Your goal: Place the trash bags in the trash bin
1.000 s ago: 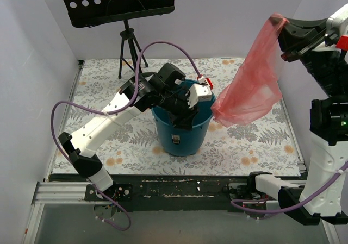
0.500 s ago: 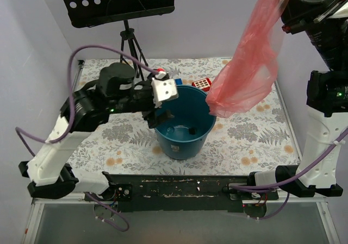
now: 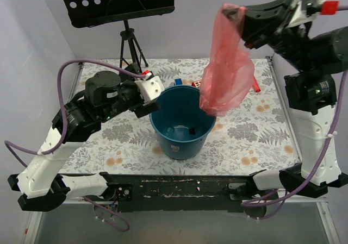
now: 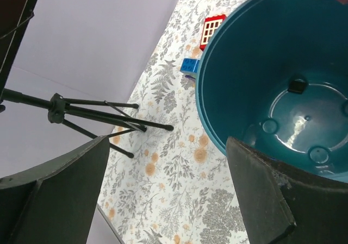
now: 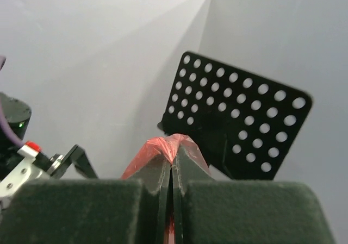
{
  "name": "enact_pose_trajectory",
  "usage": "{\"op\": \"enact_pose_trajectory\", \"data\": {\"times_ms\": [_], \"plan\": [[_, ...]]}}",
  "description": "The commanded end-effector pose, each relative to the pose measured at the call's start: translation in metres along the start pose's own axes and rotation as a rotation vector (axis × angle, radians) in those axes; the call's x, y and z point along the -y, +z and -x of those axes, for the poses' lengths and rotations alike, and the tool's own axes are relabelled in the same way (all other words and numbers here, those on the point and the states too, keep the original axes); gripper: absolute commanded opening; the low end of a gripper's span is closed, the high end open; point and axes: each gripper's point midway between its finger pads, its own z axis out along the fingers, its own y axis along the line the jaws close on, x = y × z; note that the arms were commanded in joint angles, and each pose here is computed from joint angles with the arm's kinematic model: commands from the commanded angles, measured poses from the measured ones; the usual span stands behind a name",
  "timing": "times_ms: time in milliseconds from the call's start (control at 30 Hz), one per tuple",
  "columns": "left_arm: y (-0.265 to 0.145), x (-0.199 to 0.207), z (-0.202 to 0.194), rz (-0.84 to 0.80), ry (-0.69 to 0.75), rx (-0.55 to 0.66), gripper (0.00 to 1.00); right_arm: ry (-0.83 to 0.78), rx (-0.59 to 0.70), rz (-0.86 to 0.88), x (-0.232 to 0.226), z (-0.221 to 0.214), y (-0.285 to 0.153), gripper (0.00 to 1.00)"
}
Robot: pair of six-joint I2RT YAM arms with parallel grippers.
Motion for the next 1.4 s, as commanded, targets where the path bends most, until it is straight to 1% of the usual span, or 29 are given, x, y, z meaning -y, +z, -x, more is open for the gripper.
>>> {"op": "enact_pose_trajectory", "data": {"times_ms": [0, 133, 200, 367, 467, 533, 600, 700, 767, 800, 867, 933, 1033, 1067, 1133, 1167, 1200, 1233, 1300, 1367], "plan": [[-0.006, -0.035, 0.026, 0.144, -0.019, 0.085, 0.87, 0.032, -0.106, 0.014, -0.015, -0.048, 0.006, 0.01], [-0.013, -0.029, 0.044, 0.061, -0.022, 0.135, 0.84, -0.012, -0.152, -0.047, -0.024, -0.084, 0.021, 0.01], [-0.017, -0.018, 0.043, 0.000, -0.003, 0.139, 0.82, -0.046, -0.171, -0.079, -0.030, -0.102, 0.034, 0.01], [-0.030, -0.004, 0.043, -0.068, -0.002, 0.173, 0.79, -0.115, -0.193, -0.204, -0.021, -0.125, 0.056, 0.01], [-0.035, -0.005, 0.045, -0.059, 0.021, 0.191, 0.75, -0.130, -0.153, -0.209, -0.026, -0.115, 0.071, 0.01], [-0.040, -0.007, 0.044, -0.045, 0.080, 0.206, 0.75, -0.143, -0.108, -0.185, -0.036, -0.101, 0.081, 0.01], [-0.042, -0.005, 0.042, -0.038, 0.094, 0.226, 0.72, -0.167, -0.066, -0.172, -0.048, -0.084, 0.090, 0.01], [-0.043, 0.014, 0.041, -0.110, 0.094, 0.271, 0.69, -0.172, -0.017, -0.167, -0.064, -0.063, 0.096, 0.01], [-0.039, 0.037, 0.038, -0.211, 0.086, 0.293, 0.70, -0.209, 0.037, -0.179, -0.073, -0.043, 0.101, 0.01], [-0.037, 0.052, 0.038, -0.276, 0.084, 0.318, 0.73, -0.225, 0.053, -0.181, -0.076, -0.038, 0.103, 0.01], [-0.022, 0.066, 0.038, -0.323, 0.047, 0.340, 0.79, -0.252, 0.058, -0.206, -0.074, -0.037, 0.105, 0.01], [-0.002, 0.069, 0.042, -0.312, -0.046, 0.358, 0.80, -0.271, 0.052, -0.258, -0.066, -0.040, 0.103, 0.01], [0.038, 0.058, 0.038, -0.201, -0.129, 0.345, 0.81, -0.299, 0.023, -0.298, -0.059, -0.046, 0.102, 0.01], [0.046, 0.057, 0.035, -0.181, -0.141, 0.336, 0.81, -0.303, 0.016, -0.305, -0.058, -0.047, 0.100, 0.01], [0.053, 0.065, 0.031, -0.207, -0.121, 0.336, 0.81, -0.313, -0.006, -0.319, -0.055, -0.051, 0.095, 0.01], [0.055, 0.071, 0.028, -0.228, -0.116, 0.335, 0.79, -0.324, -0.027, -0.326, -0.053, -0.057, 0.091, 0.01], [0.056, 0.078, 0.024, -0.254, -0.113, 0.330, 0.74, -0.331, -0.046, -0.328, -0.053, -0.062, 0.089, 0.01], [0.055, 0.086, 0.022, -0.295, -0.106, 0.327, 0.63, -0.337, -0.074, -0.329, -0.053, -0.068, 0.084, 0.01], [0.053, 0.097, 0.014, -0.343, -0.099, 0.305, 0.47, -0.359, -0.127, -0.341, -0.049, -0.080, 0.074, 0.01], [0.046, 0.099, 0.009, -0.346, -0.109, 0.292, 0.26, -0.383, -0.174, -0.372, -0.041, -0.090, 0.062, 0.01]]}}
